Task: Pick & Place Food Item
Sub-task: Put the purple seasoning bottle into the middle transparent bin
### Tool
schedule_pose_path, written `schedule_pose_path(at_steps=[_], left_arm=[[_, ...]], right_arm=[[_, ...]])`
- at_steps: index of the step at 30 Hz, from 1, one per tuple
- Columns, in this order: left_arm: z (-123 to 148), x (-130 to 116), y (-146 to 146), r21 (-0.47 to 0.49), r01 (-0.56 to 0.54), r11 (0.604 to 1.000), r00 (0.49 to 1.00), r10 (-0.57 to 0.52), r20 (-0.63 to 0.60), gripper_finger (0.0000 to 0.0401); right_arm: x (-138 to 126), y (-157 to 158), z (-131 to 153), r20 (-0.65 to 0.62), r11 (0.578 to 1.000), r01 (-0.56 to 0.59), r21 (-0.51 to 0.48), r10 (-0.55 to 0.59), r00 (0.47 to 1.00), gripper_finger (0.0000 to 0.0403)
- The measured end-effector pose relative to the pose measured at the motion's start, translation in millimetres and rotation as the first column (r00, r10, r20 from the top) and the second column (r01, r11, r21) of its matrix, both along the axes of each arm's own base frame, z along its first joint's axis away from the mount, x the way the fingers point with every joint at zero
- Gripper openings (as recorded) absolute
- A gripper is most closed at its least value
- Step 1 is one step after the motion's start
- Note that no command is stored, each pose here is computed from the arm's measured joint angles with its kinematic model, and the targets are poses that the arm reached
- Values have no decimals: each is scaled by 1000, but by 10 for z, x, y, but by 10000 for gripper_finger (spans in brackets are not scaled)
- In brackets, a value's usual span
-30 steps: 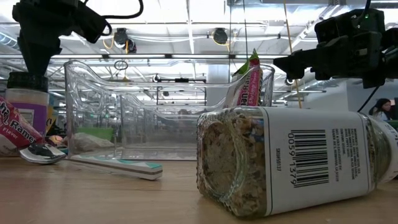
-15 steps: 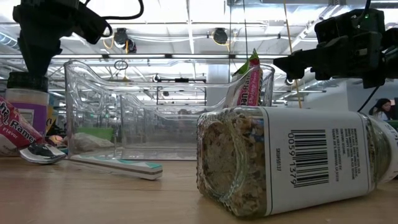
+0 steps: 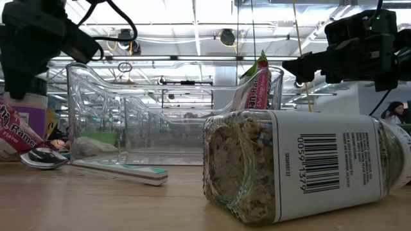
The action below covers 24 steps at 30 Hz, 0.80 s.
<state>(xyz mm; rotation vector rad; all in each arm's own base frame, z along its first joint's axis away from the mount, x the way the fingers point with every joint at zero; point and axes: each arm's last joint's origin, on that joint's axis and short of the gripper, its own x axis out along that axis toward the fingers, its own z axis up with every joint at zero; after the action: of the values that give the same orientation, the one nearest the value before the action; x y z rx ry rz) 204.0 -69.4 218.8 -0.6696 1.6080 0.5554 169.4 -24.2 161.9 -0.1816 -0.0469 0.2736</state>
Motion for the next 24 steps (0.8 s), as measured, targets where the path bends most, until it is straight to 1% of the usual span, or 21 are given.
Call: schedule_pose_path(at_steps=[6, 13, 17, 21, 24], left_arm=[[-4, 46, -14, -15, 27, 1000, 998, -26, 52, 290], [-4, 51, -16, -17, 28, 999, 998, -27, 57, 264], [-3, 52, -16, -18, 31, 999, 998, -30, 58, 240], [-1, 65, -26, -42, 86, 995, 994, -83, 78, 218], [0, 74, -36, -67, 111, 992, 990, -105, 89, 216]], right_arm=[[-1, 0, 0, 1, 1000, 0, -3, 0, 1000, 263], [0, 0, 0, 1, 1000, 0, -3, 0, 1000, 263], [0, 0, 1, 1, 1000, 0, -4, 0, 1000, 263], [0, 0, 0, 1, 1000, 0, -3, 0, 1000, 263], [0, 0, 1, 1, 1000, 0, -4, 0, 1000, 263]])
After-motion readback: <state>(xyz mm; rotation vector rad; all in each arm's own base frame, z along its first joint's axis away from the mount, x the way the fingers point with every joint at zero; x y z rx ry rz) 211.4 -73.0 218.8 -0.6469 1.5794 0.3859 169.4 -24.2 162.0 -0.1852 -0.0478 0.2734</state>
